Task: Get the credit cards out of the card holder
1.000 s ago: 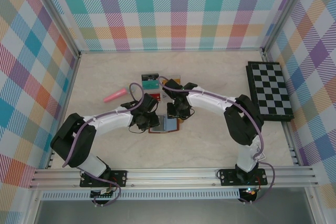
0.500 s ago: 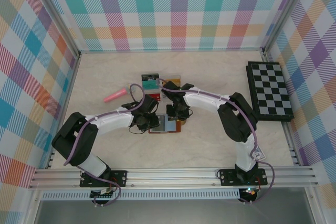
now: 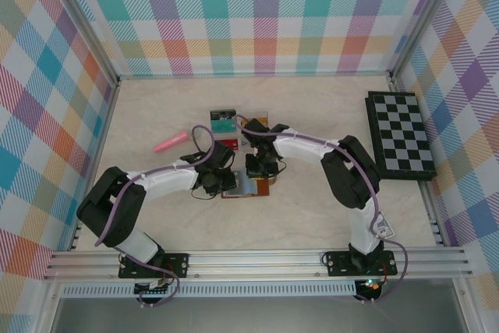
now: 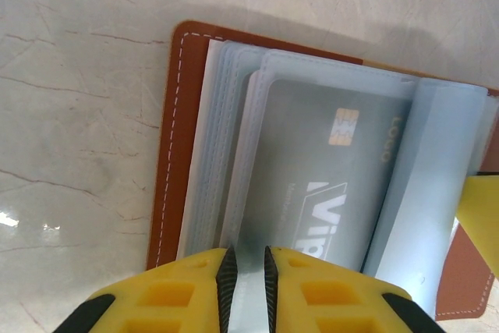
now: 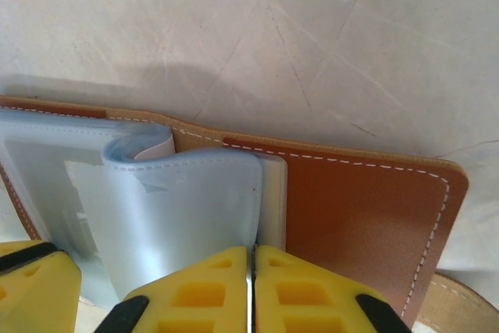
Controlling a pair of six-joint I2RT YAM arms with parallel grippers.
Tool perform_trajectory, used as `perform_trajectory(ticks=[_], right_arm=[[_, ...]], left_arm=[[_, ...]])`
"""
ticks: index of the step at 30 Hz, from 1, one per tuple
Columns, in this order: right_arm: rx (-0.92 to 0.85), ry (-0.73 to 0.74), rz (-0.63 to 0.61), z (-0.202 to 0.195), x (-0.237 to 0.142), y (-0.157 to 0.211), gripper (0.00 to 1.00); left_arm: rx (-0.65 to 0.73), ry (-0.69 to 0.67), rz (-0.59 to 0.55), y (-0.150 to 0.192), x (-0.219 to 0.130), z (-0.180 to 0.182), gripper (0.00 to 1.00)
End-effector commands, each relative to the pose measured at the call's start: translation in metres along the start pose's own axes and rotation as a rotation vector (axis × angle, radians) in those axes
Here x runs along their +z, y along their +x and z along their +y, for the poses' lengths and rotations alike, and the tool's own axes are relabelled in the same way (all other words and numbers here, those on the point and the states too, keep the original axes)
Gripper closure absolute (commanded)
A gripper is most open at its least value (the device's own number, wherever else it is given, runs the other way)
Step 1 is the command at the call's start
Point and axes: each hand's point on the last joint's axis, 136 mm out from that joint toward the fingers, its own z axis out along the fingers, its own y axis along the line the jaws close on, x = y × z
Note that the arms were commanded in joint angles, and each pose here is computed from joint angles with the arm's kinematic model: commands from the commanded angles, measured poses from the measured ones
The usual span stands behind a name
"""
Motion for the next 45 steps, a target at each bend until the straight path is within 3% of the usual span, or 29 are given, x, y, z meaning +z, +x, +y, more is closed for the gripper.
perform_trajectory(ticks=[1, 8, 17, 26, 35, 45], right_arm=[[-0.002, -0.030, 0.040, 0.003, 0.012, 0.007, 0.93], [0.006, 0.061, -0.035, -0.019, -0.010, 0.001, 0.93], [-0.034, 0.132, -0.101, -0.032, -0.027, -0.005, 0.88], [-0.032, 0.135, -0.064, -0.035, -0.014, -0.001, 0.88], [-0.023, 0.147, -0.043, -0.039, -0.006, 0.002, 0.88], [-0.018, 0.143, -0.036, -0.041, -0.003, 0.002, 0.88]], left_arm=[[-0.009, -0.070, 0.049, 0.013, 0.011, 0.021, 0.79], [-0.007, -0.043, 0.027, 0.008, -0.009, 0.011, 0.77], [-0.033, -0.023, -0.029, -0.006, -0.035, 0.008, 0.61], [-0.041, 0.125, 0.024, -0.003, -0.024, -0.013, 0.65], [-0.058, 0.079, 0.053, -0.001, -0.008, -0.006, 0.68], [-0.063, 0.062, 0.070, 0.000, -0.001, -0.005, 0.64]])
